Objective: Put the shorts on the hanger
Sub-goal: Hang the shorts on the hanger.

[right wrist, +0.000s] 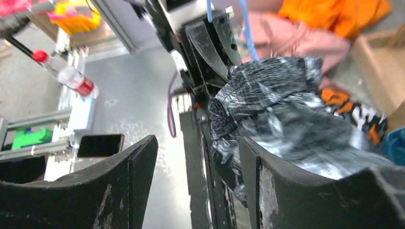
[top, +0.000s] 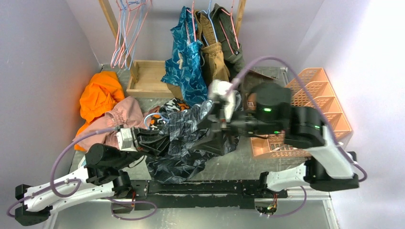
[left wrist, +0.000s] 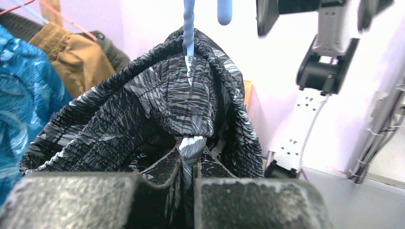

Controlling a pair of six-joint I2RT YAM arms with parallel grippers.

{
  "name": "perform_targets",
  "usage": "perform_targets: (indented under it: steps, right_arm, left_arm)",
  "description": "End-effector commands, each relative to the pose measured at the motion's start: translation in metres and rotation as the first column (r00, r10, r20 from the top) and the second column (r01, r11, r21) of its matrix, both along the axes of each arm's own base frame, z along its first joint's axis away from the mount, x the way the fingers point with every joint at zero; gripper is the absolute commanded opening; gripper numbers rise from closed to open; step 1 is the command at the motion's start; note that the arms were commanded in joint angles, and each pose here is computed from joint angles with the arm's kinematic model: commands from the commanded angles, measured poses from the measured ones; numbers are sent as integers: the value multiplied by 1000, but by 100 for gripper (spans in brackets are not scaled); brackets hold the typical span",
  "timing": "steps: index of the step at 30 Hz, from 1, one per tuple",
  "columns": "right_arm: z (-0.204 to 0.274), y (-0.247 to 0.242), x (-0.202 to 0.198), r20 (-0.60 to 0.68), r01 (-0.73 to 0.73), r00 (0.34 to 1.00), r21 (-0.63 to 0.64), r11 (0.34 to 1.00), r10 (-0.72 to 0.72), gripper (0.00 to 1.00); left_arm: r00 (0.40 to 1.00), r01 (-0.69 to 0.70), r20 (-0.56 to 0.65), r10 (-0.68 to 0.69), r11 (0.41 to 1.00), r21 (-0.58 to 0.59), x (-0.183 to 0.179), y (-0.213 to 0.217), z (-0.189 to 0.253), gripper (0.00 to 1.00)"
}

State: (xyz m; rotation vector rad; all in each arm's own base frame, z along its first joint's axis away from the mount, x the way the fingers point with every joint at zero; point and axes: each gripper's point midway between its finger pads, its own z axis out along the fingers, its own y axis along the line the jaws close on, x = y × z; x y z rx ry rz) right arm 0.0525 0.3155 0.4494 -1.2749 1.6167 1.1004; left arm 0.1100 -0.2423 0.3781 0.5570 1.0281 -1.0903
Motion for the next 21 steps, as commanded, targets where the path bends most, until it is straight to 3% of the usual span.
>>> perform_targets:
  steps: [1, 4, 10, 21]
  right_arm:
    - [59, -31, -13, 106, -46, 994, 237, 971, 21, 67]
    - [70, -36, -4, 131, 5, 990, 276, 961, -43, 67]
    - [30, -3, 10, 119, 13, 993, 94, 995, -24, 68]
    - [2, 13, -4, 65, -73, 996, 76, 994, 68, 64]
  left_arm:
    - [982, 169, 99, -163, 984, -50, -39, 9, 26, 7]
    - [967, 239, 89, -239, 971, 8, -52, 5, 22, 7]
    - [943, 327, -2, -332, 930, 167, -63, -9, 4, 7]
    - [916, 397, -51, -398, 880, 262, -72, -22, 1, 7]
